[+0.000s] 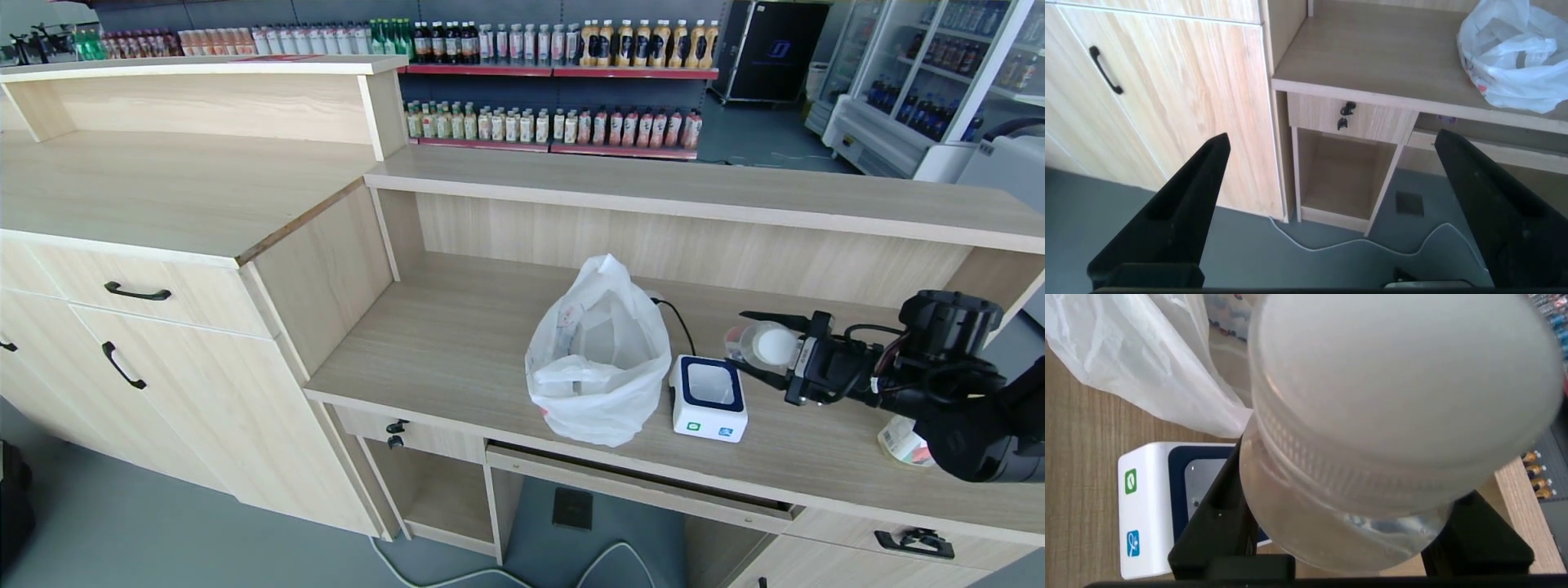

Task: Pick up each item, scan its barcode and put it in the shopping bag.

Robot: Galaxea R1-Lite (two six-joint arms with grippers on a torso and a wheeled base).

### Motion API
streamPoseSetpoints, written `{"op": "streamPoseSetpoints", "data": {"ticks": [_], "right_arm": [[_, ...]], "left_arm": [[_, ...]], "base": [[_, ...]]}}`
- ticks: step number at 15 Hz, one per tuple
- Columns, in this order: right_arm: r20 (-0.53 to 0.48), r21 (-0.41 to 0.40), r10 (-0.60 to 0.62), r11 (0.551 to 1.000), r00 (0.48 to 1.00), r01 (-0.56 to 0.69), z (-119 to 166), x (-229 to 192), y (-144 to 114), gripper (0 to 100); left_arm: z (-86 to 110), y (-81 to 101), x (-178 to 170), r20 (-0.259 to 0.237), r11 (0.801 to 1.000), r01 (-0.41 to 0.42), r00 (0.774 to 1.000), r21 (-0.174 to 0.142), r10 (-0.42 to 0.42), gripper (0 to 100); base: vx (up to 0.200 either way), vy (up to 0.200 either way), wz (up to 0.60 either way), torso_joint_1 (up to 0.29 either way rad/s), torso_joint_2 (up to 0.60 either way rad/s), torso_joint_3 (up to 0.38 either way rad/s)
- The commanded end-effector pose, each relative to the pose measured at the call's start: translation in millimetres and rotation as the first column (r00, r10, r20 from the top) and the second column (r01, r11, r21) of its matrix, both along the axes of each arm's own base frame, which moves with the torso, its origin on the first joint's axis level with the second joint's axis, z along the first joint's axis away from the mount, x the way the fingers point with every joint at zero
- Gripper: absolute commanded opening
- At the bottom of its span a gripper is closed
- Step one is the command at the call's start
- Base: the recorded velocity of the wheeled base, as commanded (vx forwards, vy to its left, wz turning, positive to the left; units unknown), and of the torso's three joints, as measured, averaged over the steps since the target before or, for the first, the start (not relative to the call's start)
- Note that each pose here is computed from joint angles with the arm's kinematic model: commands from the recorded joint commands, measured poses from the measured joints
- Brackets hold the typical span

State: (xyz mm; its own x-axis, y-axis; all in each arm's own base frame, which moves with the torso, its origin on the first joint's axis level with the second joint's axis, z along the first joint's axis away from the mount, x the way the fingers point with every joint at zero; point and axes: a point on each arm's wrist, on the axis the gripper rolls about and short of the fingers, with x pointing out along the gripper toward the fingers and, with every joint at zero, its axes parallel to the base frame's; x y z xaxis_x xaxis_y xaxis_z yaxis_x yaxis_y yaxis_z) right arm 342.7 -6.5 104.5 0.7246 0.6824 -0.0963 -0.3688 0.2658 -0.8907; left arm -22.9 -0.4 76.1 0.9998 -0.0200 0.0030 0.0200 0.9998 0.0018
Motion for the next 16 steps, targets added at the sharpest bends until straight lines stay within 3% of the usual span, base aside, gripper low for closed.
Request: {"op": "streamPoseSetpoints", "data": {"ticks": [1, 9, 11, 12, 13, 14, 15, 16], "right_arm": [[-0.004, 0.000, 0.001, 1.000, 1.000, -0.001, -2.8, 2.8, 0.1, 0], [-0.007, 0.026, 0.001, 1.000, 1.000, -0.001, 2.8, 5.6, 1.0, 0], [-0.064, 0.150, -0.073, 0.985, 0.995, 0.082, 29.7, -8.7, -9.9, 0], [-0.111, 0.242, -0.158, 0.953, 0.981, 0.181, 47.3, -19.6, -16.1, 0], [-0.180, 0.373, -0.236, 0.882, 0.955, 0.288, 65.3, -28.6, -18.3, 0], [-0.239, 0.498, -0.324, 0.769, 0.915, 0.402, 82.5, -37.0, -20.5, 0], [-0.321, 0.592, -0.403, 0.622, 0.857, 0.513, 93.2, -44.8, -22.7, 0], [-0.417, 0.628, -0.436, 0.496, 0.798, 0.600, 97.2, -52.4, -24.0, 0]], "left_arm": [[0.0, 0.0, 0.0, 0.000, 1.000, 0.000, 1.000, 0.000, 0.000, 100], [0.0, 0.0, 0.1, -0.001, 1.000, 0.000, 1.000, 0.000, 0.000, 100], [0.0, 0.0, 0.1, -0.001, 1.000, 0.000, 1.000, 0.000, 0.000, 100], [0.0, 0.0, 0.0, 0.000, 1.000, 0.000, 1.000, 0.000, 0.000, 100], [0.0, 0.0, 0.0, 0.000, 1.000, 0.000, 1.000, 0.000, 0.000, 100], [0.0, 0.0, 0.1, -0.001, 1.000, 0.000, 1.000, 0.000, 0.000, 100], [0.0, 0.0, 0.0, 0.000, 1.000, 0.000, 1.000, 0.000, 0.000, 100], [0.0, 0.0, 0.1, -0.001, 1.000, 0.000, 1.000, 0.000, 0.000, 100]], "base": [[0.000, 0.000, 0.00, 0.000, 0.00, 0.000], [0.000, 0.000, 0.00, 0.000, 0.00, 0.000], [0.000, 0.000, 0.00, 0.000, 0.00, 0.000], [0.000, 0.000, 0.00, 0.000, 0.00, 0.000], [0.000, 0.000, 0.00, 0.000, 0.00, 0.000], [0.000, 0.000, 0.00, 0.000, 0.00, 0.000], [0.000, 0.000, 0.00, 0.000, 0.00, 0.000], [0.000, 0.000, 0.00, 0.000, 0.00, 0.000]]}}
